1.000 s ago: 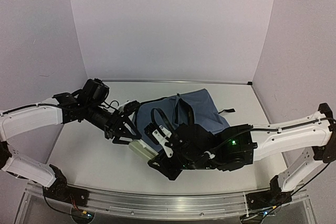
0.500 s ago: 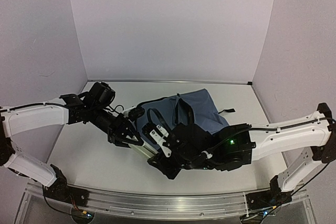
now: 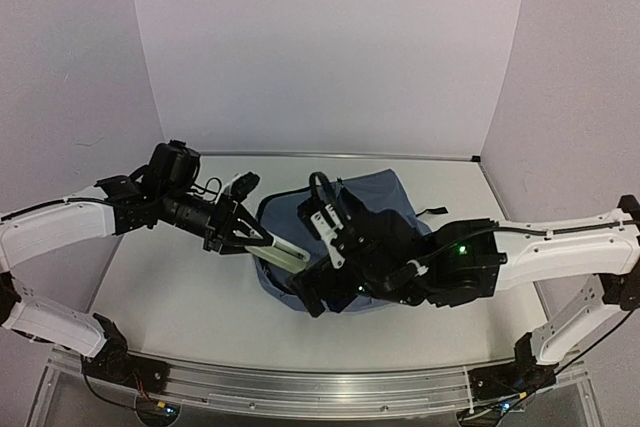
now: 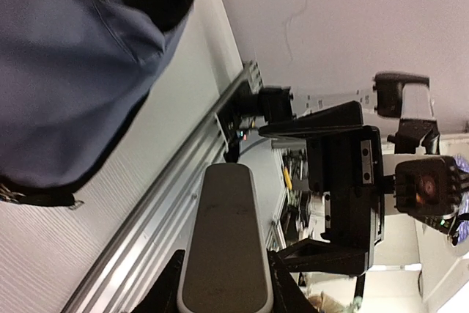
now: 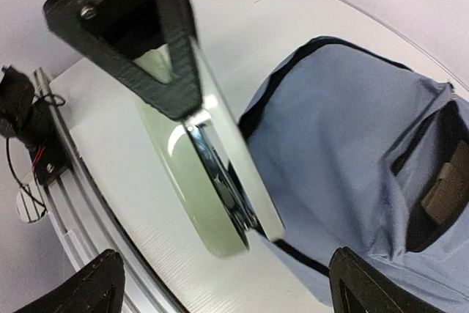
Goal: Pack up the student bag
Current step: Pick up the stationery from the center of the board, then place the stationery in the student bag.
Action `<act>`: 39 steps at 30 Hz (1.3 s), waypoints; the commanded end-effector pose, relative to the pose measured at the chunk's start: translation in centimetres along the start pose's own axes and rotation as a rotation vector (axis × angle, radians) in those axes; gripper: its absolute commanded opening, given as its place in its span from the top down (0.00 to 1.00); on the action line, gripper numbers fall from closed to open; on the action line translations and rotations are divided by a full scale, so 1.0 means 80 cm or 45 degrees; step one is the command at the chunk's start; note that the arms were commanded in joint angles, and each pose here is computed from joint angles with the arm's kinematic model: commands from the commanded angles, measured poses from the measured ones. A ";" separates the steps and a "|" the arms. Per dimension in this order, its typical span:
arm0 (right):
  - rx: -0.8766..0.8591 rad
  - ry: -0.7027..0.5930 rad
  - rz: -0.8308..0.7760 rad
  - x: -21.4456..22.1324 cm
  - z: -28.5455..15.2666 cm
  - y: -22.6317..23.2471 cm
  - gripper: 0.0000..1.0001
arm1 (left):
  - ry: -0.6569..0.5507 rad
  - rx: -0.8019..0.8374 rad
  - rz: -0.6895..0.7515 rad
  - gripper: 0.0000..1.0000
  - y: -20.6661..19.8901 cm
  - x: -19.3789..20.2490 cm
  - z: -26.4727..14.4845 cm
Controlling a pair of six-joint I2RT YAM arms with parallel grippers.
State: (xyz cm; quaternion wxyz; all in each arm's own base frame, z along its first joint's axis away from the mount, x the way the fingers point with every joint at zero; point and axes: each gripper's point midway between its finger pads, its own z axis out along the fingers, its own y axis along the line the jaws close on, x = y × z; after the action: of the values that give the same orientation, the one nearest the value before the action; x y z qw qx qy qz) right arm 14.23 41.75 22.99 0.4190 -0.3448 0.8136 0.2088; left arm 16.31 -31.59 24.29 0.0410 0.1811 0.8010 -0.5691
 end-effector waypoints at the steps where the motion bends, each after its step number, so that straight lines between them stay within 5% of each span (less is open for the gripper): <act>1: 0.196 -0.069 0.225 -0.032 -0.015 -0.093 0.08 | -0.365 -0.063 -0.006 1.00 0.003 -0.068 -0.046; 11: 0.590 0.127 0.412 -0.001 0.014 -0.249 0.19 | -0.654 -0.169 -0.147 1.00 0.044 -0.125 -0.066; 26: 0.831 0.222 0.294 -0.001 0.038 -0.281 0.36 | -0.597 -0.108 -0.182 1.00 0.060 -0.145 -0.038; 33: 0.827 0.224 0.295 -0.004 0.043 -0.280 0.50 | -0.604 -0.132 -0.184 1.00 0.065 -0.149 -0.035; 39: 0.810 0.246 0.292 0.001 0.052 -0.276 0.53 | -0.580 -0.136 -0.193 1.00 0.070 -0.149 -0.024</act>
State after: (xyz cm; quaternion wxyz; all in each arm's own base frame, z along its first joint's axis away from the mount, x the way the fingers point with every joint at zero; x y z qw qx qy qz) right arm 32.24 29.09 18.94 0.3942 -0.1250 0.9098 -0.0368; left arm 28.73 -29.91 20.48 0.1595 -0.0372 0.8326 -0.5291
